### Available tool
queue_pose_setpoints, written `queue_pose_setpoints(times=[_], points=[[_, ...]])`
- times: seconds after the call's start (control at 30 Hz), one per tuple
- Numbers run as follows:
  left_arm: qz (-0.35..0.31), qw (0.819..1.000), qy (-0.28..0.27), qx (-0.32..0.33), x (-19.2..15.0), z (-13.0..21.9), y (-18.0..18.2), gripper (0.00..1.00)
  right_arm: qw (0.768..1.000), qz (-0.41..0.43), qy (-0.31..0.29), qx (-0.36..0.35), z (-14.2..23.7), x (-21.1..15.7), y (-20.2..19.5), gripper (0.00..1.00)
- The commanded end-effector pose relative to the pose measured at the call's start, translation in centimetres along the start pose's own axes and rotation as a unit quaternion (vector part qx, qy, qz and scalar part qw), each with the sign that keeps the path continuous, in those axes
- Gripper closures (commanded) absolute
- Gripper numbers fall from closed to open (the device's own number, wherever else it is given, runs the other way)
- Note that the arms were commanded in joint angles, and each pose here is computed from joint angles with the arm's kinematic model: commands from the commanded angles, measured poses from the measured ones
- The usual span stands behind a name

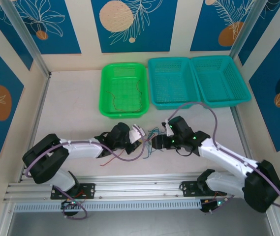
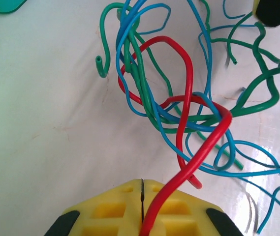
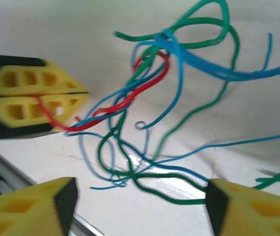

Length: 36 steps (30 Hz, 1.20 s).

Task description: Untangle the cables

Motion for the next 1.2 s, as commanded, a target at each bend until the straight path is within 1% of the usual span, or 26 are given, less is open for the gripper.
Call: queue_pose_setpoints(times=[0.0, 0.07, 0.13, 0.23, 0.3, 0.37, 0.4, 0.43, 0.5, 0.57, 0.6, 0.63, 0.73, 0.83, 1.0, 1.03, 1.07, 1.1, 1.17], points=[[0.002, 1.000, -0.025, -0.006, 1.8, -0.1, -0.1, 1.00, 0.998, 0.018, -0.030, 0.058, 0.2, 0.5, 2.0, 0.12], [0.001, 1.000, -0.030, -0.008, 2.1, -0.1, -0.2, 1.00, 0.998, 0.044, -0.026, 0.047, -0.5, 0.6, 2.2, 0.04], [-0.002, 0.999, -0.035, -0.011, 2.3, 0.0, -0.3, 1.00, 0.997, 0.078, -0.016, 0.012, -1.7, 0.8, 1.9, 0.00], [-0.002, 0.999, -0.038, -0.016, 2.5, 0.2, -0.4, 1.00, 0.988, 0.144, -0.009, -0.058, -3.9, 1.4, 1.3, 0.01], [0.002, 0.999, -0.036, -0.009, 2.5, 0.5, -0.2, 1.00, 0.980, 0.182, 0.006, -0.079, -5.7, 1.2, 1.7, 0.04], [0.008, 0.999, -0.033, 0.004, 2.5, 0.8, 0.1, 1.00, 0.977, 0.193, 0.015, -0.095, -7.1, 0.9, 1.7, 0.08], [0.011, 0.999, -0.034, 0.006, 2.5, 1.0, 0.2, 1.00, 0.976, 0.188, 0.016, -0.106, -7.8, 0.7, 1.4, 0.14], [0.012, 0.999, -0.038, 0.005, 2.5, 1.2, 0.1, 1.00, 0.977, 0.180, 0.016, -0.114, -8.2, 0.6, 0.9, 0.22], [0.021, 0.999, -0.043, 0.007, 2.4, 1.6, 0.1, 1.00, 0.978, 0.157, 0.007, -0.135, -8.6, 0.7, 0.0, 0.52], [0.033, 0.998, -0.046, 0.015, 2.2, 2.1, 0.3, 1.00, 0.980, 0.130, -0.002, -0.150, -8.3, 0.7, -0.8, 0.78], [0.044, 0.998, -0.046, 0.025, 1.7, 2.5, 0.6, 1.00, 0.982, 0.109, -0.007, -0.152, -8.0, 0.6, -1.3, 0.97], [0.055, 0.997, -0.048, 0.035, 1.5, 2.9, 1.0, 1.00, 0.984, 0.085, -0.009, -0.157, -7.6, 0.5, -1.9, 1.00], [0.091, 0.992, -0.051, 0.077, 0.2, 4.9, 2.5, 1.00, 0.983, -0.009, -0.012, -0.181, -6.6, -0.3, -4.6, 1.00], [0.142, 0.979, -0.053, 0.136, -1.3, 7.7, 4.8, 1.00, 0.971, -0.111, -0.020, -0.210, -5.2, -1.2, -7.7, 1.00], [0.245, 0.940, -0.067, 0.227, -4.4, 12.8, 8.3, 1.00, 0.945, -0.255, -0.042, -0.200, -3.0, -2.0, -11.5, 1.00], [0.255, 0.935, -0.068, 0.238, -4.9, 13.4, 8.6, 1.00, 0.939, -0.276, -0.051, -0.198, -2.5, -2.0, -12.1, 1.00], [0.264, 0.930, -0.071, 0.246, -5.2, 13.9, 8.9, 1.00, 0.939, -0.286, -0.060, -0.180, -2.2, -1.6, -12.2, 1.00], [0.267, 0.928, -0.071, 0.249, -5.4, 14.2, 9.0, 1.00, 0.937, -0.296, -0.067, -0.173, -1.8, -1.4, -12.3, 1.00], [0.268, 0.928, -0.069, 0.248, -5.6, 14.3, 8.9, 1.00, 0.934, -0.300, -0.076, -0.180, -0.9, -0.9, -12.4, 1.00]])
Point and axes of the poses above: each hand's point on the last joint's axis, 136 mm out from that joint toward the fingers, its own z axis back along the fingers, its own y axis along the line the jaws close on, x = y × z, the point moved 2 cm from there along z, back along the fingers, and after that the axes turned 2 degrees about -z, right-handed, at the moved point
